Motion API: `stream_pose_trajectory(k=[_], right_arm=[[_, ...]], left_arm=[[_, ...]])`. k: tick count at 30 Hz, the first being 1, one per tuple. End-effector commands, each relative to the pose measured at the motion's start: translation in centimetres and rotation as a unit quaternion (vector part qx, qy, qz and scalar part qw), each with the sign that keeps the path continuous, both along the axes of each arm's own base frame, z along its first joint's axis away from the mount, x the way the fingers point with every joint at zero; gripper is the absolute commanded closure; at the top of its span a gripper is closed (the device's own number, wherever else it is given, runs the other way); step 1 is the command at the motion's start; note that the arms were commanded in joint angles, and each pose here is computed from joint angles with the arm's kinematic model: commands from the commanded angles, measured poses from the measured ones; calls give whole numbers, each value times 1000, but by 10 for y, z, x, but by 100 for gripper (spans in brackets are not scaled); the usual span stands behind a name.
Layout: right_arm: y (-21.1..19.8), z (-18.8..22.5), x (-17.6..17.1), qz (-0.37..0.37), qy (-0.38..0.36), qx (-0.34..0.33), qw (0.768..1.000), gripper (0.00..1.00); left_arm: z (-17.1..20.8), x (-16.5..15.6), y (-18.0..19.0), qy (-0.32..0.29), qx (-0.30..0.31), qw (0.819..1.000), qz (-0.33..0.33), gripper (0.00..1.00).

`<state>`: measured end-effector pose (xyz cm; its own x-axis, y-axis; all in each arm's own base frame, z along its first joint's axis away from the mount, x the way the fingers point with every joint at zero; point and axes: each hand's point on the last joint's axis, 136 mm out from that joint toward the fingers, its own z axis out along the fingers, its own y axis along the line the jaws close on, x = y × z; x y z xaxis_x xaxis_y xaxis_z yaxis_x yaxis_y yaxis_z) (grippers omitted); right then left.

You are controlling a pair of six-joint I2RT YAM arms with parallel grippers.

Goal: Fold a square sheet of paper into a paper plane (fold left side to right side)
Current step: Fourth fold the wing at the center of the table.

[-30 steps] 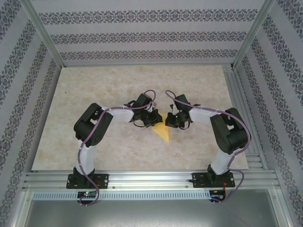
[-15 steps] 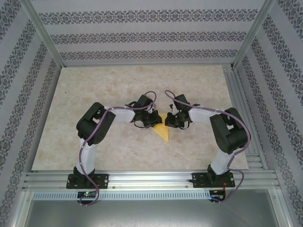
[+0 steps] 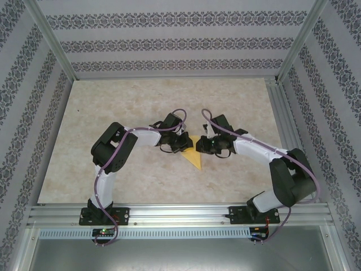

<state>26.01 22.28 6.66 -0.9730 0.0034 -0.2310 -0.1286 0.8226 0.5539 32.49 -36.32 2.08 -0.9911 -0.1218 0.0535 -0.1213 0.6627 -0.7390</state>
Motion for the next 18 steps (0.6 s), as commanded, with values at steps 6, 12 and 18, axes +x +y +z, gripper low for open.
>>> stream_pose_trajectory(k=[6,12,18], right_arm=[[8,-33,-37,3,65,3,998,87],[-7,-59,-43,-7,90,-31,995,88],[-18,-69,-47,-17,104,-31,994,89]], left_arm=[[-26,-10,14,15,45,999,-1,91],[-26,-10,14,13,46,999,-3,91],[-27,-10,14,14,47,999,-3,91]])
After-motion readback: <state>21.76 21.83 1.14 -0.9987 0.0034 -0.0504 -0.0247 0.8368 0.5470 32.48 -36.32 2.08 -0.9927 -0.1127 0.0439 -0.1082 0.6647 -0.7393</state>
